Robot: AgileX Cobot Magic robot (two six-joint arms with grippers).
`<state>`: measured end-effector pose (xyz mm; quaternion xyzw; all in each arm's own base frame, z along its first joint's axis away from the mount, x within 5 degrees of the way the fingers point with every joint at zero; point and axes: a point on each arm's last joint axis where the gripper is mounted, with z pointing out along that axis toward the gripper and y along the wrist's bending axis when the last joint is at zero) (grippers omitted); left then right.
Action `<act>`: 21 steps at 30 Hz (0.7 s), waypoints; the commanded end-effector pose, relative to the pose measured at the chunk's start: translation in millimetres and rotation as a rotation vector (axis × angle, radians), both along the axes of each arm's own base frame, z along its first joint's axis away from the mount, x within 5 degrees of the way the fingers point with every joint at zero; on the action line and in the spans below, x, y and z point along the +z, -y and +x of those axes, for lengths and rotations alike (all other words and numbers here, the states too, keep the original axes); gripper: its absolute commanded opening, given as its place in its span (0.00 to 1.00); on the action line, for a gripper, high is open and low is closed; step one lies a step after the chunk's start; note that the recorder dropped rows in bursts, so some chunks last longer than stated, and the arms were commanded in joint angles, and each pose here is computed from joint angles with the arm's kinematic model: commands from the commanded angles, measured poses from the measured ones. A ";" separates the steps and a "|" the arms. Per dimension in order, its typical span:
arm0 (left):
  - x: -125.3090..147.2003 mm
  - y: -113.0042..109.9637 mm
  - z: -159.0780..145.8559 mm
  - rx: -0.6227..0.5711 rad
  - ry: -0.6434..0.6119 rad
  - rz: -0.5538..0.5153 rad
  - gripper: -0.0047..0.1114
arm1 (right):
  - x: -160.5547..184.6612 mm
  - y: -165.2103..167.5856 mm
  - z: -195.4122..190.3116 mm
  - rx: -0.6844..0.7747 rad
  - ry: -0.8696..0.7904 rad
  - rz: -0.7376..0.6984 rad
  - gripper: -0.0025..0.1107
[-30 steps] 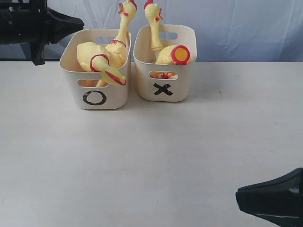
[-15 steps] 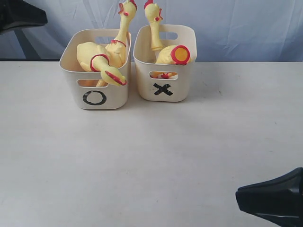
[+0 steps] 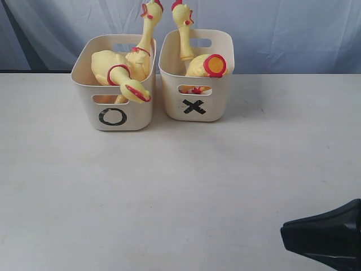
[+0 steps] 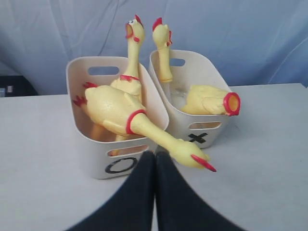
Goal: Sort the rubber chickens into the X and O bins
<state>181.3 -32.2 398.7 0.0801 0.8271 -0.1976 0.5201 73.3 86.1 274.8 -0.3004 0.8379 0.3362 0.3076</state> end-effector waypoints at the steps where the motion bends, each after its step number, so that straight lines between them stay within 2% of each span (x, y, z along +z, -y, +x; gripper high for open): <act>1: -1.4 -5.0 -24.4 0.057 0.092 0.061 0.04 | -0.1 0.1 -0.5 -0.004 0.008 0.008 0.01; 7: -12.6 -7.7 -48.4 0.102 0.164 0.079 0.04 | -0.1 0.1 -0.5 -0.004 0.008 0.008 0.01; 14: -28.2 -14.2 -72.0 0.169 0.304 0.174 0.04 | -0.2 0.1 -0.7 -0.002 0.007 0.007 0.01; 18: -33.9 -18.6 -80.1 0.233 0.384 0.168 0.04 | 3.8 4.0 -3.6 -0.032 0.048 0.023 0.01; 21: -40.5 -19.7 -82.3 0.248 0.392 0.166 0.04 | 9.4 11.1 -8.6 -0.088 0.108 0.043 0.01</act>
